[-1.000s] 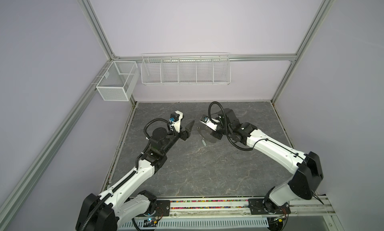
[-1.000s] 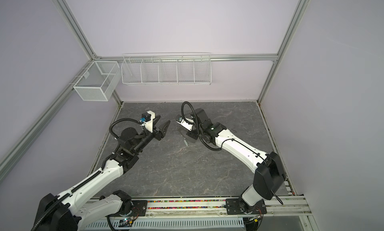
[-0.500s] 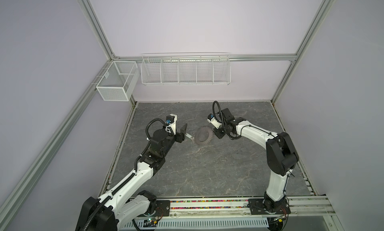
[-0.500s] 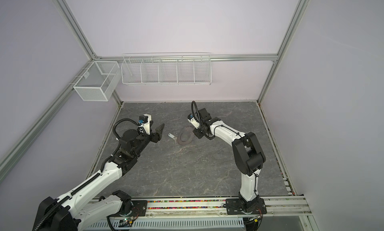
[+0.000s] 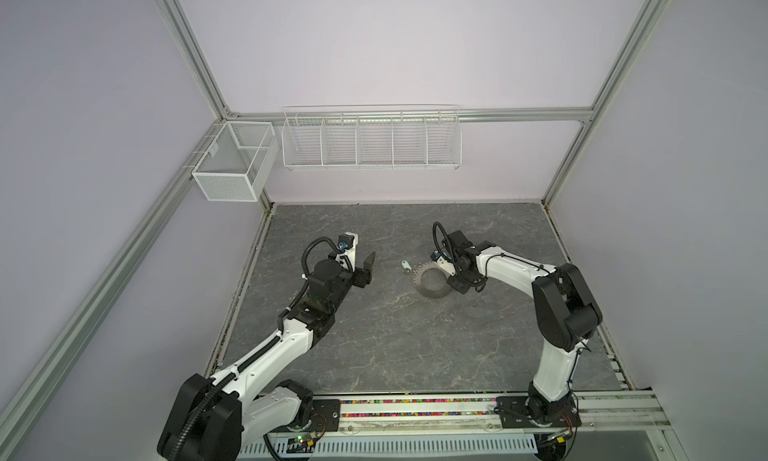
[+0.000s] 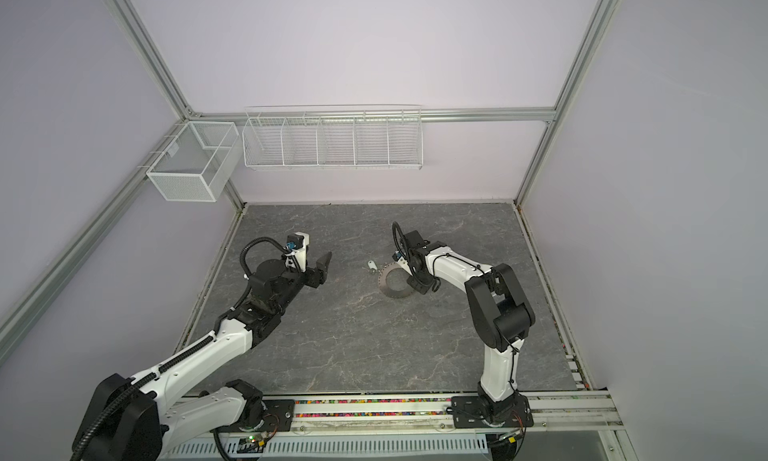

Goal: Put the keys on the keyring

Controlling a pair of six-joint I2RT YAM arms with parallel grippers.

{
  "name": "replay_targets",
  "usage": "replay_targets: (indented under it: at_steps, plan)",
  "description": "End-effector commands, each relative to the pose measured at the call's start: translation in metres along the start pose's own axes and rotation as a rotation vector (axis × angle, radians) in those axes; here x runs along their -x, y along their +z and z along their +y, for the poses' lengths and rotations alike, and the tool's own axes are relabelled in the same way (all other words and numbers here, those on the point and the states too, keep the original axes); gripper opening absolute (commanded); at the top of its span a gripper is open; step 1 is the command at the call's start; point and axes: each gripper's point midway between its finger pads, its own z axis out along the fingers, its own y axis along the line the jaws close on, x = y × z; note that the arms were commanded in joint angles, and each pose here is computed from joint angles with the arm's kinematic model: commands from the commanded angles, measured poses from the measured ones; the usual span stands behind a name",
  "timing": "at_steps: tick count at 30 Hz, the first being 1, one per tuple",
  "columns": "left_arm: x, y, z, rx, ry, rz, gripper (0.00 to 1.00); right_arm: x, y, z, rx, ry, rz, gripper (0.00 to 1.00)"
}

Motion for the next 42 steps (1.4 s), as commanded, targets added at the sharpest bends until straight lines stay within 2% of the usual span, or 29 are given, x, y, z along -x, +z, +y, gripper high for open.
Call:
replay_targets:
  at_steps: [1, 5, 9, 11, 12, 14, 15, 18, 23, 26, 28, 30, 33, 36, 38, 42]
  plan:
    - [-0.001, -0.002, 0.011, 0.056, 0.005, -0.013, 0.75, -0.015, 0.005, -0.011, -0.056, -0.034, 0.073, 0.16]
    - [-0.005, -0.007, 0.026, 0.140, 0.029, 0.001, 0.79, -0.027, -0.006, -0.031, -0.116, 0.014, 0.069, 0.39]
    - [-0.009, -0.014, 0.051, 0.267, 0.068, 0.020, 0.81, -0.044, -0.023, -0.060, -0.179, 0.110, 0.045, 0.55]
    - [-0.010, -0.020, 0.074, 0.363, 0.079, 0.018, 0.82, -0.047, -0.035, -0.074, -0.178, 0.205, -0.036, 0.60]
    - [-0.012, -0.024, 0.087, 0.413, 0.074, 0.011, 0.82, -0.045, -0.038, -0.075, -0.156, 0.247, -0.092, 0.69]
    - [-0.019, -0.037, 0.125, 0.550, 0.026, -0.004, 0.84, -0.041, -0.046, -0.085, -0.123, 0.372, -0.237, 0.95]
    - [-0.024, -0.042, 0.140, 0.603, -0.003, -0.001, 0.84, -0.041, -0.048, -0.088, -0.108, 0.424, -0.288, 0.90]
    - [-0.041, -0.049, 0.171, 0.695, -0.038, 0.036, 0.85, -0.047, -0.048, -0.106, -0.145, 0.545, -0.436, 0.88]
    - [-0.084, -0.042, 0.187, 0.714, -0.053, 0.007, 0.85, -0.072, -0.042, -0.127, -0.224, 0.714, -0.688, 0.89]
    - [-0.080, -0.034, 0.179, 0.665, -0.036, -0.031, 0.84, -0.079, -0.040, -0.130, -0.268, 0.734, -0.788, 0.89]
    - [-0.086, -0.027, 0.178, 0.640, -0.028, -0.021, 0.84, -0.078, -0.043, -0.126, -0.223, 0.732, -0.809, 0.88]
    - [-0.098, -0.021, 0.179, 0.632, -0.023, -0.032, 0.84, -0.075, -0.045, -0.120, -0.219, 0.708, -0.889, 0.88]
    - [-0.102, -0.018, 0.185, 0.653, -0.009, -0.076, 0.85, -0.083, -0.036, -0.125, -0.250, 0.751, -0.912, 0.88]
    - [-0.106, -0.013, 0.188, 0.639, -0.045, 0.005, 0.85, -0.086, -0.035, -0.121, -0.280, 0.742, -0.964, 0.88]
    - [-0.106, -0.009, 0.192, 0.628, -0.055, 0.001, 0.86, -0.090, -0.031, -0.124, -0.275, 0.771, -0.910, 0.88]
    - [-0.106, -0.009, 0.194, 0.617, -0.066, 0.002, 0.86, -0.092, -0.032, -0.125, -0.310, 0.779, -0.902, 0.88]
